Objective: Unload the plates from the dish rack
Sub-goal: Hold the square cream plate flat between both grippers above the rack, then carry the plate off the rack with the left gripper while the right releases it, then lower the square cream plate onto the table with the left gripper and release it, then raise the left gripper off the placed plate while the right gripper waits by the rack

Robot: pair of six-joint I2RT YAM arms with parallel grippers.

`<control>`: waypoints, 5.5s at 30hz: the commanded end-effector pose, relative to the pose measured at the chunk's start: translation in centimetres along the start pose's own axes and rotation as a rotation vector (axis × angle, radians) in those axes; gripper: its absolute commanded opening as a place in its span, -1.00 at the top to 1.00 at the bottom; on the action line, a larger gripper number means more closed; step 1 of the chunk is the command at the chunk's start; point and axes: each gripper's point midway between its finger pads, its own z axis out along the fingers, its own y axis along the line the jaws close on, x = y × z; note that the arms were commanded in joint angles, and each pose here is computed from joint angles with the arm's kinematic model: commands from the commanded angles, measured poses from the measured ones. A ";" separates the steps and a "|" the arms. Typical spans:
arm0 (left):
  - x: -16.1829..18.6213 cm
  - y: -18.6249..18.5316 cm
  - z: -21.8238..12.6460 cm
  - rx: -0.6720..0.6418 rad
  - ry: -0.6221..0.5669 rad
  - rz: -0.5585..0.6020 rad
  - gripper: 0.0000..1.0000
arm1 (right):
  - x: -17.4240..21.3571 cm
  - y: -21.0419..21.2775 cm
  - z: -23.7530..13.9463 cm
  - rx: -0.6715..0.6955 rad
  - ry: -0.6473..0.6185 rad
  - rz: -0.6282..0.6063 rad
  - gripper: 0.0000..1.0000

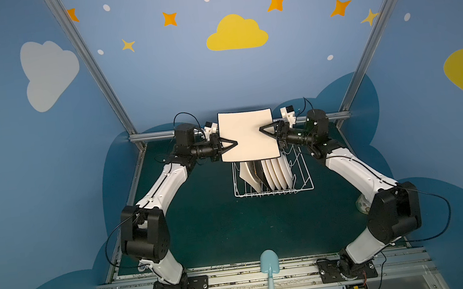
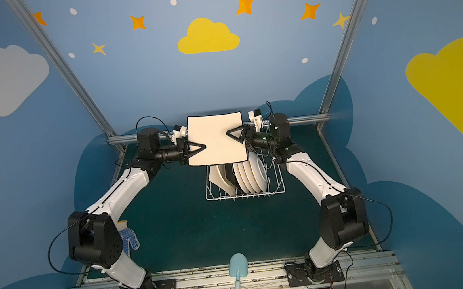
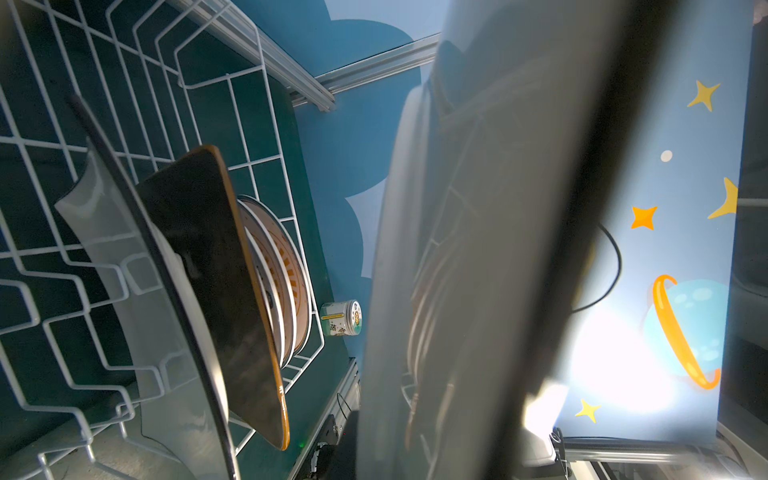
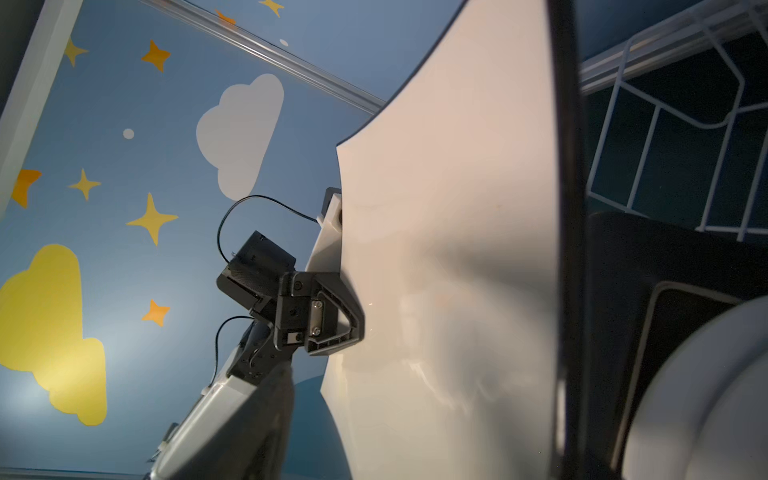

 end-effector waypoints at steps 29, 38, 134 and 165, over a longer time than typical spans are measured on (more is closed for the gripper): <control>-2.9 -7.0 -15.3 -0.222 -0.168 0.379 0.94 | 6.1 5.7 -4.8 0.421 0.043 -0.927 -0.79; -4.3 -0.7 -19.1 -0.401 -0.172 0.347 0.94 | 9.2 7.3 -2.2 0.382 0.118 -1.087 -0.79; -6.2 32.1 -23.2 -0.739 0.055 -0.141 0.00 | 9.9 5.4 -0.9 0.517 0.137 -1.184 -0.82; -11.1 20.5 -25.5 -0.771 -0.181 0.001 -0.99 | 10.9 4.8 -2.8 0.453 0.208 -1.138 -0.84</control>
